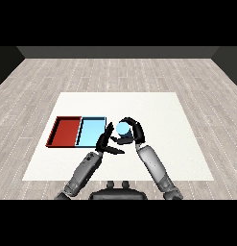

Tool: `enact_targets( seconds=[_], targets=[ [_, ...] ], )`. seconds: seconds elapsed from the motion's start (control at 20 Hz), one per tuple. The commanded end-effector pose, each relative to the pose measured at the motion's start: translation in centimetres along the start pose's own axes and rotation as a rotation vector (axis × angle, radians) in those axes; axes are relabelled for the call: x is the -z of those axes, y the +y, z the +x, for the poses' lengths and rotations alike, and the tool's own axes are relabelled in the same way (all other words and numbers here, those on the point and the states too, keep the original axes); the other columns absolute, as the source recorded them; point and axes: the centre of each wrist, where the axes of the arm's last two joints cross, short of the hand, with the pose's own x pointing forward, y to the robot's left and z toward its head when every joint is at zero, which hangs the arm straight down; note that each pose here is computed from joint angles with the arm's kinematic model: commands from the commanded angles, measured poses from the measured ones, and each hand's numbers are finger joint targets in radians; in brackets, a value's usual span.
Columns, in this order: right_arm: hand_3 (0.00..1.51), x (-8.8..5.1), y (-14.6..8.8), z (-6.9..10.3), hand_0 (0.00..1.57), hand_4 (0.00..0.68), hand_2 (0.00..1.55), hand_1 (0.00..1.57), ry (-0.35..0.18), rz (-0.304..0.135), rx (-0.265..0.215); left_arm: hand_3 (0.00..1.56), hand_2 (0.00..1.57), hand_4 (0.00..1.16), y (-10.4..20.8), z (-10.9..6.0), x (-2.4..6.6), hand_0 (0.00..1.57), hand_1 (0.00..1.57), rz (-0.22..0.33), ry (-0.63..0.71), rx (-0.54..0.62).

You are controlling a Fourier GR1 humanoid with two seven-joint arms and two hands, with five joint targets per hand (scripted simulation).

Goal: Pick the blue can and put it in the blue box

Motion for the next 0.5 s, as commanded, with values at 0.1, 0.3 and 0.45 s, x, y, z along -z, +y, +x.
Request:
enact_targets(
  seconds=[0.1,0.3,0.45],
  targets=[
    [1.4,0.1,1.6,2.7,1.48,0.607,1.46,1.48,-0.042,0.027,0.004,0.0,0.0,0.0,0.0,0.4,0.16,0.0,0.0,0.001,0.003,-0.003],
    [1.4,0.2,1.5,-1.1,1.46,0.605,1.45,1.46,0.003,0.031,0.02,0.0,0.0,0.0,-1.2,0.2,0.7,0.0,0.0,-0.016,-0.022,-0.003],
    [1.39,0.2,1.5,-0.2,1.46,0.628,1.45,1.46,0.008,0.023,0.063,0.0,0.0,0.0,-0.8,-0.2,1.67,0.0,0.0,-0.015,-0.013,-0.017]
  ],
)
